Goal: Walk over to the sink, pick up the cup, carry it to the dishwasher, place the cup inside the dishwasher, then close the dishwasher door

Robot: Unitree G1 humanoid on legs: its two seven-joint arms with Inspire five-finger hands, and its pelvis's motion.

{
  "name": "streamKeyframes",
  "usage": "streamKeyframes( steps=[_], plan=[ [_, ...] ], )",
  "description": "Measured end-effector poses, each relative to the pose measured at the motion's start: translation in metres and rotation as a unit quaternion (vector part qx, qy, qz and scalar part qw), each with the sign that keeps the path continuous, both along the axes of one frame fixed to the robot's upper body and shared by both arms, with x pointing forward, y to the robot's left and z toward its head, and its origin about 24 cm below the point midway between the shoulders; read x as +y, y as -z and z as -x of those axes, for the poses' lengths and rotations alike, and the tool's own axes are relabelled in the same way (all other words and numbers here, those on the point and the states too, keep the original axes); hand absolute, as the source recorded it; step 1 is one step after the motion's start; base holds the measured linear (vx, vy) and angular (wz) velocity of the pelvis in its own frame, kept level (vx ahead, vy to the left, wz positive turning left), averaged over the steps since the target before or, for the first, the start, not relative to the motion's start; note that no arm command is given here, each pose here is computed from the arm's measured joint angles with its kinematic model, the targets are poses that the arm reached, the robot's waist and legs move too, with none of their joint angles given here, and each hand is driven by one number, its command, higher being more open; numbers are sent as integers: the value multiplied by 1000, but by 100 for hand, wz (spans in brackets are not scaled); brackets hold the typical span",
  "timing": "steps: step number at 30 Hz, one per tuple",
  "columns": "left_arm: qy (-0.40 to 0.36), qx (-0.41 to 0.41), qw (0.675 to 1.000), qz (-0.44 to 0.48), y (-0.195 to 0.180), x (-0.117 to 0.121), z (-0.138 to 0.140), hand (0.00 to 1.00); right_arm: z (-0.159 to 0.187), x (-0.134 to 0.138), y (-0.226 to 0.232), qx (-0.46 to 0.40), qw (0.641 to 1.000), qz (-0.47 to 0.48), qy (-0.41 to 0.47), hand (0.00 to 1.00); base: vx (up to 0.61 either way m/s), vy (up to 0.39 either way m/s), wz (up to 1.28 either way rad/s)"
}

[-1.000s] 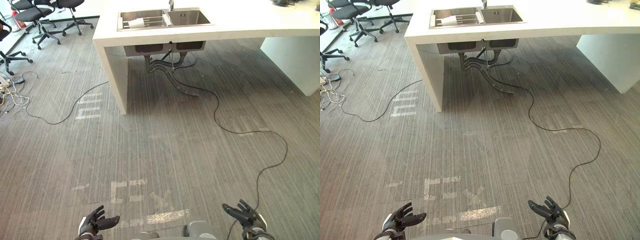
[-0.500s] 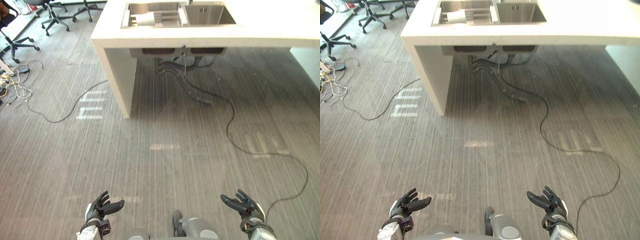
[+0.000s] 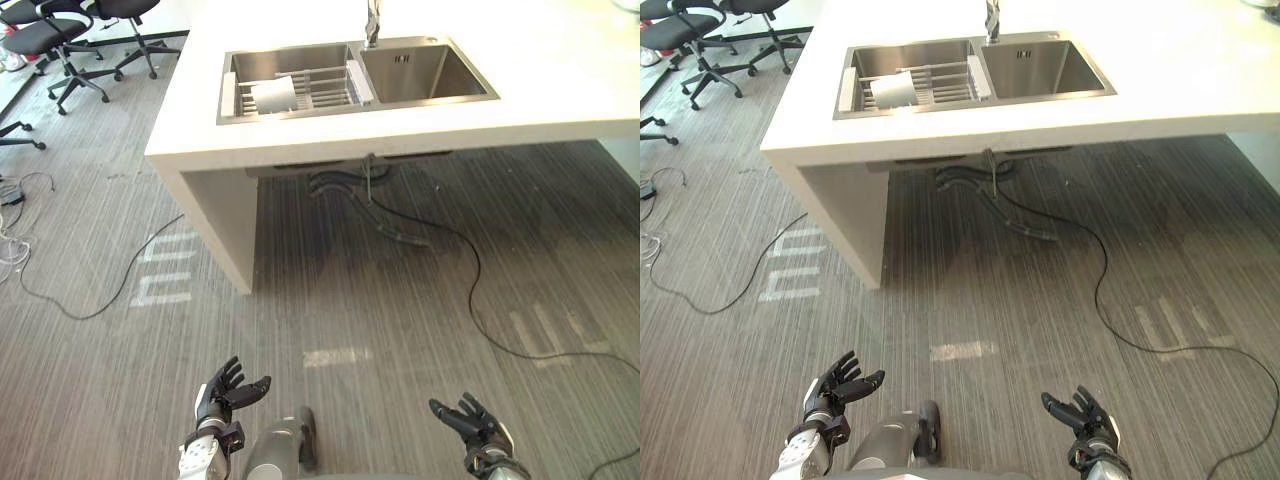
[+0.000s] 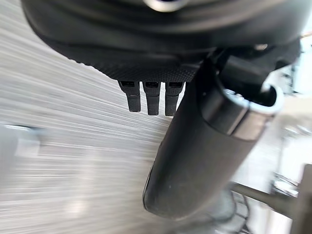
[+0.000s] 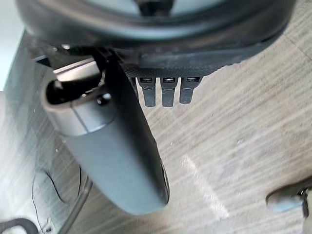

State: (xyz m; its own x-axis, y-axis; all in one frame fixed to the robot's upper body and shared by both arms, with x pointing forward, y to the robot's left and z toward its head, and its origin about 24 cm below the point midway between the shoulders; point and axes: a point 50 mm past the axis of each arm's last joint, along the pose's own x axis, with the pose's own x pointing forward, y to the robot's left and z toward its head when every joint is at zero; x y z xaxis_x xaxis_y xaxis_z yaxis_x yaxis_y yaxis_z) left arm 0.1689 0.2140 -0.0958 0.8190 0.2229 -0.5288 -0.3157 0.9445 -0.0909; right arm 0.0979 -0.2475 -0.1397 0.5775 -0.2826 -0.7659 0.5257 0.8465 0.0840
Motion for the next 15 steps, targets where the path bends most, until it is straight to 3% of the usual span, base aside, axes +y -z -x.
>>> streamKeyframes(
  steps=[6, 9, 11, 15],
  plan=[
    [26, -234, 972, -20, -95, -10, -49, 90, -11, 9, -5, -27, 999, 2, -34, 90, 429, 16, 21],
    [13, -309, 951, -28, -128, -13, -54, 90, -4, 9, -3, -18, 999, 4, -35, 90, 402, -145, 27],
    [7, -349, 937, -20, -145, -24, -56, 90, 11, 0, -1, 6, 999, 16, -28, 90, 520, -201, 36],
    [23, -401, 916, 12, -170, -49, -58, 90, 24, 7, 3, 26, 999, 9, -42, 90, 414, -196, 33]
  ],
)
